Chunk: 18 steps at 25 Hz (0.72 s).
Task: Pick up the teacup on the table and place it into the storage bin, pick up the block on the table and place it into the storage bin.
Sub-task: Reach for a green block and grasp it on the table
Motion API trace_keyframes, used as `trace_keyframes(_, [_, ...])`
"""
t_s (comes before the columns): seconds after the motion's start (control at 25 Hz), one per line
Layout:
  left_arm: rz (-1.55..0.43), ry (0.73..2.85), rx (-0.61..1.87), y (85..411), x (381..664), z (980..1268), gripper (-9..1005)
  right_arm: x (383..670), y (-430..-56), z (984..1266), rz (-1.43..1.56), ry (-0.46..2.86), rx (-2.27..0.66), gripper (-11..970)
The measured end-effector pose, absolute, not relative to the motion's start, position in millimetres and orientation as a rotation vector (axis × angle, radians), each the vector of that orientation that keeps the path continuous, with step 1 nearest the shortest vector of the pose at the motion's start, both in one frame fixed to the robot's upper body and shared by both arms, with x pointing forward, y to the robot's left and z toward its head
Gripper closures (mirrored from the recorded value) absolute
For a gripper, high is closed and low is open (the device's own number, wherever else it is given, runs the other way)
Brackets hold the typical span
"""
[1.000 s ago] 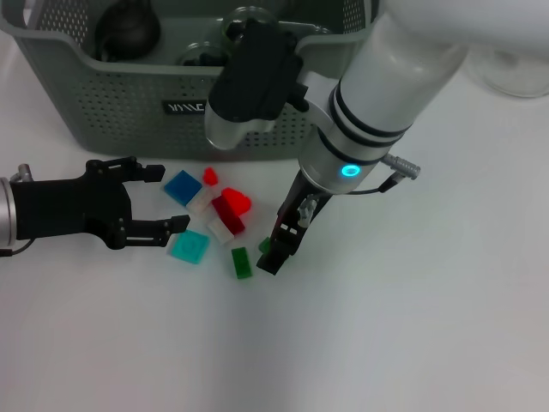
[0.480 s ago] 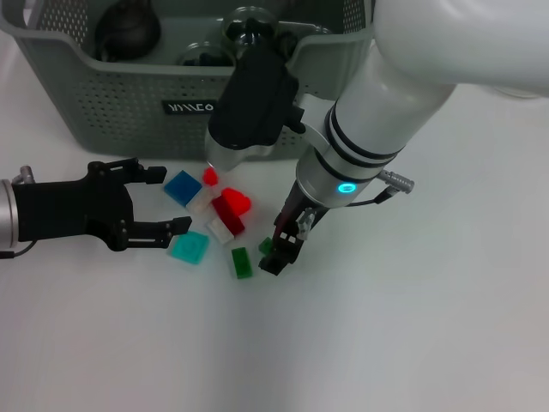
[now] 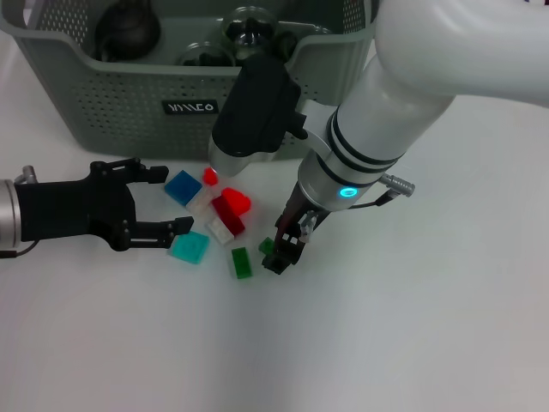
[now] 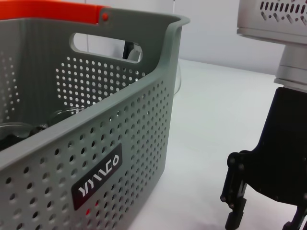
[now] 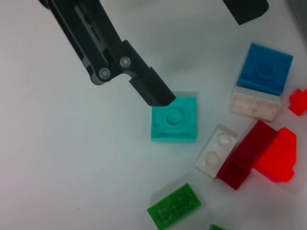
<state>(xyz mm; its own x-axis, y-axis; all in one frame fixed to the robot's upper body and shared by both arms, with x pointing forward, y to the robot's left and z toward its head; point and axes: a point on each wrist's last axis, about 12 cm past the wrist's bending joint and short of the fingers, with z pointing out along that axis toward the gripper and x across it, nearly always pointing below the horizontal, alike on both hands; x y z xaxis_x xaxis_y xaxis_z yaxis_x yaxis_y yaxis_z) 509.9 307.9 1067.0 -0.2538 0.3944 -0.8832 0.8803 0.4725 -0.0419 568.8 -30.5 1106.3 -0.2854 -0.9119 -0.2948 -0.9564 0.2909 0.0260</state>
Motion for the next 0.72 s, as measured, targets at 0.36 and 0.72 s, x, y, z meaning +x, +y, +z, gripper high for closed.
trace_keyframes(0.36, [-0.69,1.844,1.072,307.6,510.5,1066.5,138,568.3,-30.5,1105.4,0.285,2.333,-1.728,426])
trace_keyframes(0.72, [-0.689,1.844,1.073,307.7,510.5,1066.5,137,567.6,-30.5,1104.9,0.281,2.332,-1.735,559])
